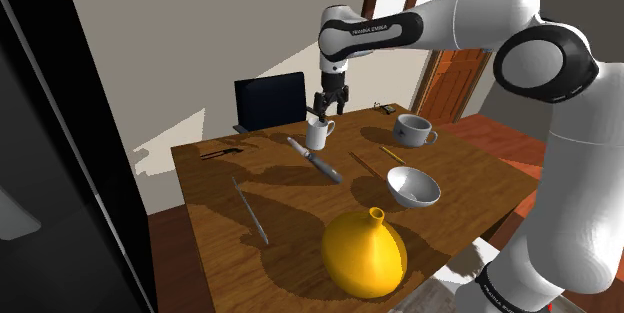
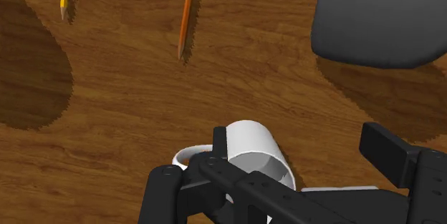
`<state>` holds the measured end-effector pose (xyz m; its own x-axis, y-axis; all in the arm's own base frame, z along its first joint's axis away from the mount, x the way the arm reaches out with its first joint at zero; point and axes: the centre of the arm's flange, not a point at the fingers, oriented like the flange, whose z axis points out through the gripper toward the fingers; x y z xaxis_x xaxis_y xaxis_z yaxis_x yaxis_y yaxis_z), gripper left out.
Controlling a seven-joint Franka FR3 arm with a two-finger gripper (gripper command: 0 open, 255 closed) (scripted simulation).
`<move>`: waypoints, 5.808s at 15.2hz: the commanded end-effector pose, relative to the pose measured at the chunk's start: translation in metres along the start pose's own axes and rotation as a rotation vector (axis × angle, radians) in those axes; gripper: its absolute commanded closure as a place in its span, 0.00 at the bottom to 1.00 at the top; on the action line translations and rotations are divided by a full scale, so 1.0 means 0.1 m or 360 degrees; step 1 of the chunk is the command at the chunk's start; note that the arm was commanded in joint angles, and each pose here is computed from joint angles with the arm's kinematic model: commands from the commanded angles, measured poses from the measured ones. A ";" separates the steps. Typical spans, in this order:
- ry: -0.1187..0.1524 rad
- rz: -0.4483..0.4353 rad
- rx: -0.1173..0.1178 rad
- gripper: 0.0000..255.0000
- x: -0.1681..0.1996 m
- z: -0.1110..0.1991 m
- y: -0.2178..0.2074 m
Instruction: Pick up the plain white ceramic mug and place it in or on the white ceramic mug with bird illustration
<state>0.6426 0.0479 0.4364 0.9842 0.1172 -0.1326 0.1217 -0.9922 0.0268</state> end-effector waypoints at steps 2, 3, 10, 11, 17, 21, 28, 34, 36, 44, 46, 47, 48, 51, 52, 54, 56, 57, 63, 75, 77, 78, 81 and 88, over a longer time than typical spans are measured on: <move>-0.0025 -0.0028 -0.0002 0.00 0.37 0.17 -0.08; -0.0033 -0.0037 -0.0003 0.00 0.49 0.23 -0.11; -0.0056 -0.0062 -0.0006 0.00 0.82 0.60 -0.18; -0.0056 -0.0062 -0.0006 0.00 0.82 0.65 -0.18; -0.0056 -0.0062 -0.0006 0.00 0.81 0.79 -0.18; -0.0056 -0.0062 -0.0006 0.00 0.81 0.79 -0.18; -0.0056 -0.0062 -0.0006 1.00 0.81 0.79 -0.18; -0.0056 -0.0062 -0.0006 1.00 0.79 0.63 -0.18; -0.0056 -0.0062 -0.0006 1.00 0.78 0.53 -0.18; -0.0056 -0.0062 -0.0006 1.00 0.72 0.11 -0.16; -0.0056 -0.0062 -0.0006 1.00 0.71 0.00 -0.16; -0.0056 -0.0062 -0.0006 1.00 0.70 -0.05 -0.16; -0.0056 -0.0062 -0.0006 1.00 0.69 -0.10 -0.16; -0.0056 -0.0062 -0.0006 1.00 0.67 -0.26 -0.15; -0.0056 -0.0062 -0.0006 1.00 0.66 -0.31 -0.15; -0.0056 -0.0062 -0.0006 1.00 0.65 -0.41 -0.15; -0.0056 -0.0062 -0.0006 1.00 0.64 -0.52 -0.15; -0.0056 -0.0062 -0.0006 1.00 0.63 -0.57 -0.15; -0.0056 -0.0062 -0.0006 1.00 0.59 -0.89 -0.14; -0.0056 -0.0062 -0.0006 1.00 -0.17 -0.85 1.10; -0.0056 -0.0062 -0.0006 1.00 -0.31 -0.84 1.33; -0.0056 -0.0062 -0.0006 1.00 -0.38 -0.83 1.44; -0.0056 -0.0062 -0.0006 1.00 -0.58 -0.82 1.78; -0.0056 -0.0062 -0.0006 1.00 -1.06 -0.78 2.56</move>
<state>0.5843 -0.2000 0.5330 0.9740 0.1523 -0.1679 0.1586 -0.9870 0.0250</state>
